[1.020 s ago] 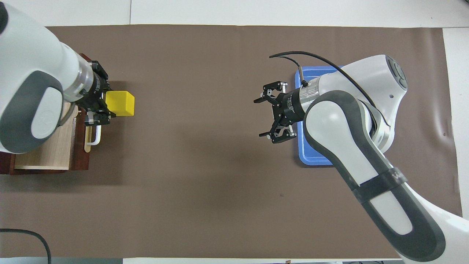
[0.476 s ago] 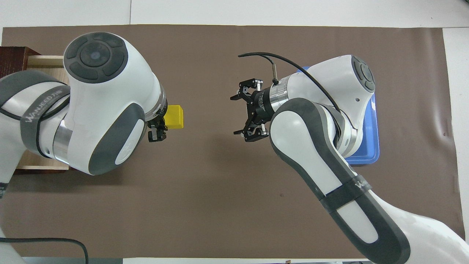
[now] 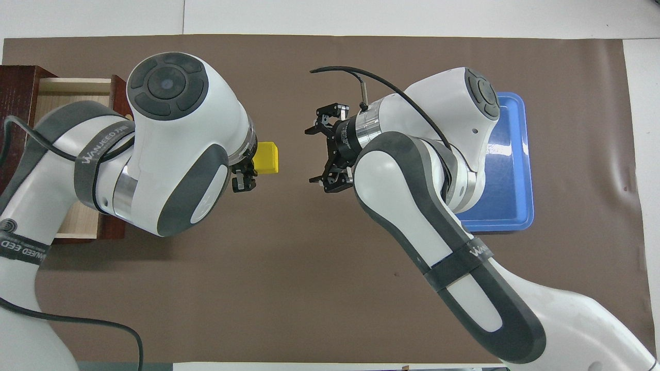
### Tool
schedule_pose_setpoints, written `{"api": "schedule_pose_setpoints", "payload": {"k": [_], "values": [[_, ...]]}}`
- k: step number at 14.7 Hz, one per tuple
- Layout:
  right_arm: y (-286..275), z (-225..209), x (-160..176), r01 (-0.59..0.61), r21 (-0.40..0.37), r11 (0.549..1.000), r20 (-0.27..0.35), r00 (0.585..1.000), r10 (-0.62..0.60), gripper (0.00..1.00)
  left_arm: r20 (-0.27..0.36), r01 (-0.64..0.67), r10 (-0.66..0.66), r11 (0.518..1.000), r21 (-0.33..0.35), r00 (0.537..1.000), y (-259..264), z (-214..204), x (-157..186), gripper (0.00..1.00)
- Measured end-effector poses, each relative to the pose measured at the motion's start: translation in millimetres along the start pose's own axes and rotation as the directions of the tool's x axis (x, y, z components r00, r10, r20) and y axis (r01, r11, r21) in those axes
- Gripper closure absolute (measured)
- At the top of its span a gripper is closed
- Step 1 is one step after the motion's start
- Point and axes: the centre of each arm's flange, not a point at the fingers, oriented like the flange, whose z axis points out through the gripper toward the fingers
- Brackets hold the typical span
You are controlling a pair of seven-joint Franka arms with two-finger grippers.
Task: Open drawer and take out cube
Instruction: 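Lift the cube with the left gripper while the right gripper approaches, then grasp the yellow cube with the right gripper from the left gripper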
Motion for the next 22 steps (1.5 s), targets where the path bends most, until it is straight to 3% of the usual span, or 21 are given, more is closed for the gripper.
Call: {"api": "schedule_pose_setpoints", "payload": {"k": [4, 22], "values": [[1, 2, -11, 0.019, 0.0, 1.0, 0.005, 1.0, -0.019, 0.0, 0.049, 0.036, -0.035, 0.999, -0.022, 0.998, 11, 2, 8, 0.45], [-3, 10, -25, 0.033, 0.001, 0.999, 0.011, 0.999, -0.033, 0.0, 0.055, -0.013, 0.014, 1.0, -0.021, 0.998, -6, 3, -18, 0.45]]}}
